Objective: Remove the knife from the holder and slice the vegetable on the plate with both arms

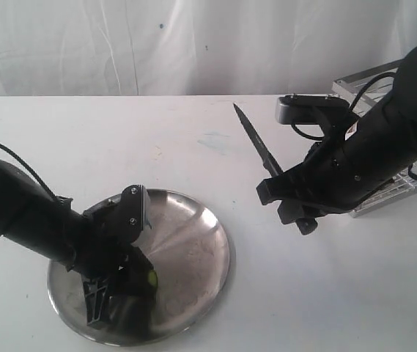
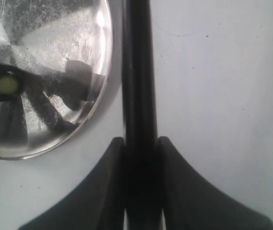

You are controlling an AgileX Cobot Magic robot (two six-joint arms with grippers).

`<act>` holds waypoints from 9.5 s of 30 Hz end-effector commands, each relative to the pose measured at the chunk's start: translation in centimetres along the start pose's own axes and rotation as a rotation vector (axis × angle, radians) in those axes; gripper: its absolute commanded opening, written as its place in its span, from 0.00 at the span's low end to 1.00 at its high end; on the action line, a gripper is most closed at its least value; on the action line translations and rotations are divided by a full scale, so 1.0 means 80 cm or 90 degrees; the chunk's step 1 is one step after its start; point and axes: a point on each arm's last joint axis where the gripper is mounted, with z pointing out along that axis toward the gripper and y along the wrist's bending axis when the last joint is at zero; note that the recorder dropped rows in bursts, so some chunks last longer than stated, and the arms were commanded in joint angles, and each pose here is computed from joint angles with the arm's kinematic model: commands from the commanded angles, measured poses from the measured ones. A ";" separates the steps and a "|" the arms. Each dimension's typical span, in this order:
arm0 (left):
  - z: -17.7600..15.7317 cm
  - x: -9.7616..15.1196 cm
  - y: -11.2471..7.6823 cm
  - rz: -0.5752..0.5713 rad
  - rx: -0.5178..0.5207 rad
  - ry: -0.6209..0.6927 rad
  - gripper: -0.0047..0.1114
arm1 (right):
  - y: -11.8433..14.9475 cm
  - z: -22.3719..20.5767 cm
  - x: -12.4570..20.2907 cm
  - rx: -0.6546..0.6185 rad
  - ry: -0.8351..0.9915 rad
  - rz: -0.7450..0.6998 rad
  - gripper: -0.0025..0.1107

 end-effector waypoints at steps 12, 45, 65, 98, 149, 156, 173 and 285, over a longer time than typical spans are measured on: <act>0.004 -0.017 0.057 -0.065 -0.148 -0.024 0.04 | 0.000 -0.006 -0.007 -0.005 -0.042 0.005 0.02; -0.146 -0.083 0.060 -0.139 -0.420 -0.147 0.41 | 0.010 0.013 0.017 -0.015 0.016 -0.011 0.02; -0.089 -0.032 0.089 -0.511 -0.155 -0.276 0.04 | 0.148 0.103 0.023 -0.086 0.074 -0.027 0.02; -0.050 -0.025 0.093 -0.444 -0.082 -0.336 0.04 | 0.156 0.147 0.033 -0.043 0.081 0.022 0.02; -0.012 -0.003 0.093 -0.449 -0.047 -0.305 0.04 | 0.154 0.153 0.035 -0.035 0.088 0.038 0.02; -0.002 0.004 0.095 -0.459 -0.042 -0.294 0.04 | 0.154 0.153 0.035 -0.035 0.088 0.038 0.02; 0.017 0.030 0.098 -0.508 -0.086 -0.214 0.04 | 0.154 0.153 0.035 -0.035 0.087 0.038 0.02; 0.051 0.063 0.079 -0.567 -0.040 -0.131 0.04 | 0.139 0.136 0.043 0.050 0.142 -0.063 0.02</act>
